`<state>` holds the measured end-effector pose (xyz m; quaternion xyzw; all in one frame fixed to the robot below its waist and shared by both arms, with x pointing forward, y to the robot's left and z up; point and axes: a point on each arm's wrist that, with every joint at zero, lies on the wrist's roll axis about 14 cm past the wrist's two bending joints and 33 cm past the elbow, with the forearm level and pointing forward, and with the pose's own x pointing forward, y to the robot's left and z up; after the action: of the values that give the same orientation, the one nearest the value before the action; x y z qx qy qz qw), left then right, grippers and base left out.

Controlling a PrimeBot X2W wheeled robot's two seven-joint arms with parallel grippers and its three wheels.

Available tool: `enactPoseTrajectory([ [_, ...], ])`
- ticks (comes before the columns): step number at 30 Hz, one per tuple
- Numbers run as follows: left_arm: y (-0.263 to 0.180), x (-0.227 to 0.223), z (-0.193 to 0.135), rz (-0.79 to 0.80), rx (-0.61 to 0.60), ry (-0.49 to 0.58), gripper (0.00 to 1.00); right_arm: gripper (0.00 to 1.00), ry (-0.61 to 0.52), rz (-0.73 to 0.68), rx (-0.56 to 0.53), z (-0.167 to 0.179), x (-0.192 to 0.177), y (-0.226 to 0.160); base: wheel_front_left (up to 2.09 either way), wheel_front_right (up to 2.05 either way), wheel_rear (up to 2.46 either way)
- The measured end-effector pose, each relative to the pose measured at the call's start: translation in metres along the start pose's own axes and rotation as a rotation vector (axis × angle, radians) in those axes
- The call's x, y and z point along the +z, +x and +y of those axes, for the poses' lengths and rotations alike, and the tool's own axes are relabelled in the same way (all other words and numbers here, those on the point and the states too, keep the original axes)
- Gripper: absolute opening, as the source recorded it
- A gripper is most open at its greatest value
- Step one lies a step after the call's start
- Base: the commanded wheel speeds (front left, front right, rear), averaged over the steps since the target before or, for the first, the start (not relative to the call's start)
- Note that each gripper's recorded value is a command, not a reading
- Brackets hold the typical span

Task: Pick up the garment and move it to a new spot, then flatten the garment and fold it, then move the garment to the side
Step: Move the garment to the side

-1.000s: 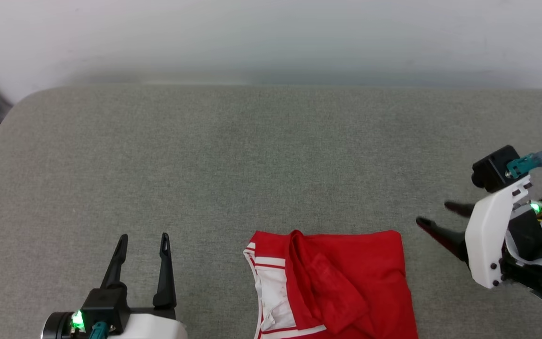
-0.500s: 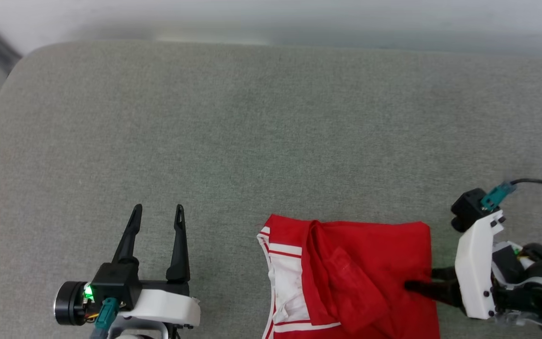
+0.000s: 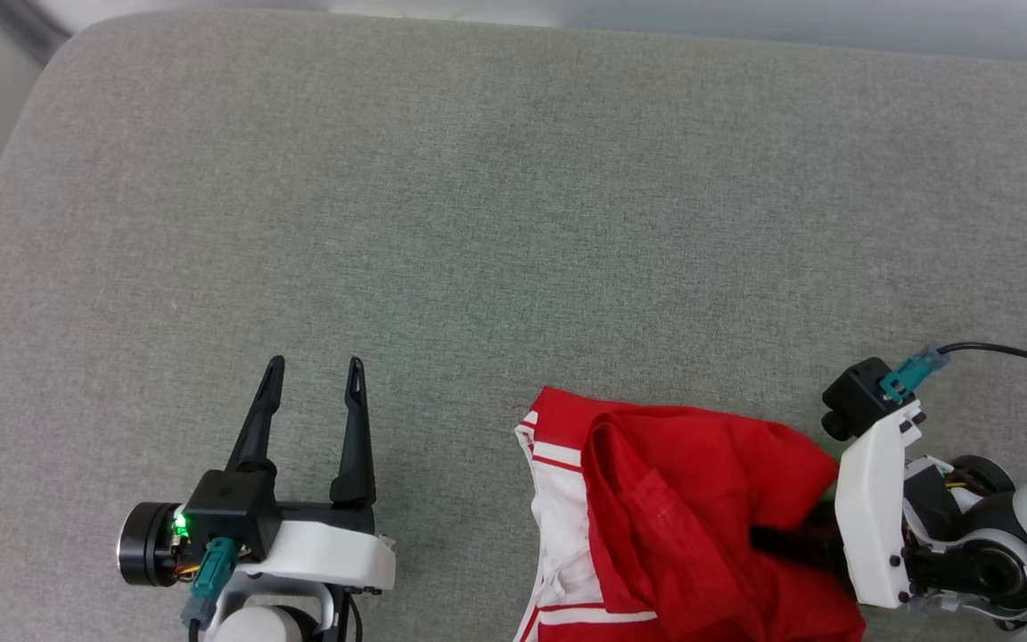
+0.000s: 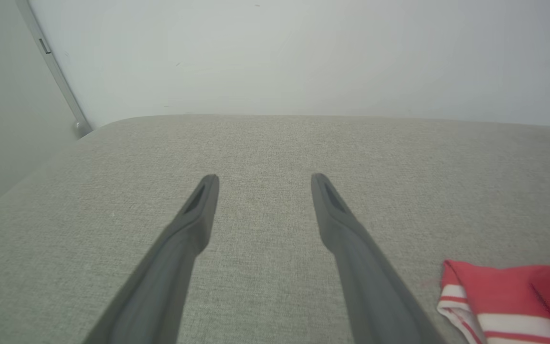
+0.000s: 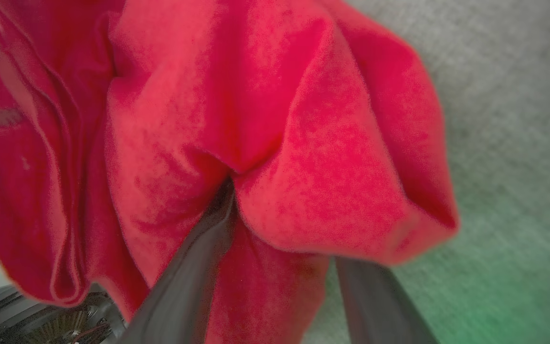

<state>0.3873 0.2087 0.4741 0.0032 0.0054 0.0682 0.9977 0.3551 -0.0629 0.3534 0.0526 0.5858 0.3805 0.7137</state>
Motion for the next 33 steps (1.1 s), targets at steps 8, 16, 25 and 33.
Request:
enactPoseTrajectory([
  [8, -0.007, 0.012, 0.003, -0.032, 0.014, -0.010, 1.00, 0.00, -0.143, -0.145, -0.013, 0.023, 0.034, -0.021, 0.00, 0.00, 0.00],
  [16, -0.010, 0.012, -0.016, -0.035, -0.041, -0.030, 1.00, 0.00, -0.311, -0.284, -0.150, 0.022, 0.058, -0.087, 0.00, 0.00, 0.00],
  [25, 0.022, 0.016, -0.071, -0.070, -0.199, -0.050, 1.00, 0.00, -0.219, -0.370, -0.461, -0.050, 0.028, -0.181, 0.00, 0.00, 0.00],
  [33, 0.049, -0.007, -0.097, -0.040, -0.281, -0.042, 1.00, 0.00, -0.083, -0.317, -0.768, -0.151, 0.004, -0.239, 0.00, 0.00, 0.00],
])
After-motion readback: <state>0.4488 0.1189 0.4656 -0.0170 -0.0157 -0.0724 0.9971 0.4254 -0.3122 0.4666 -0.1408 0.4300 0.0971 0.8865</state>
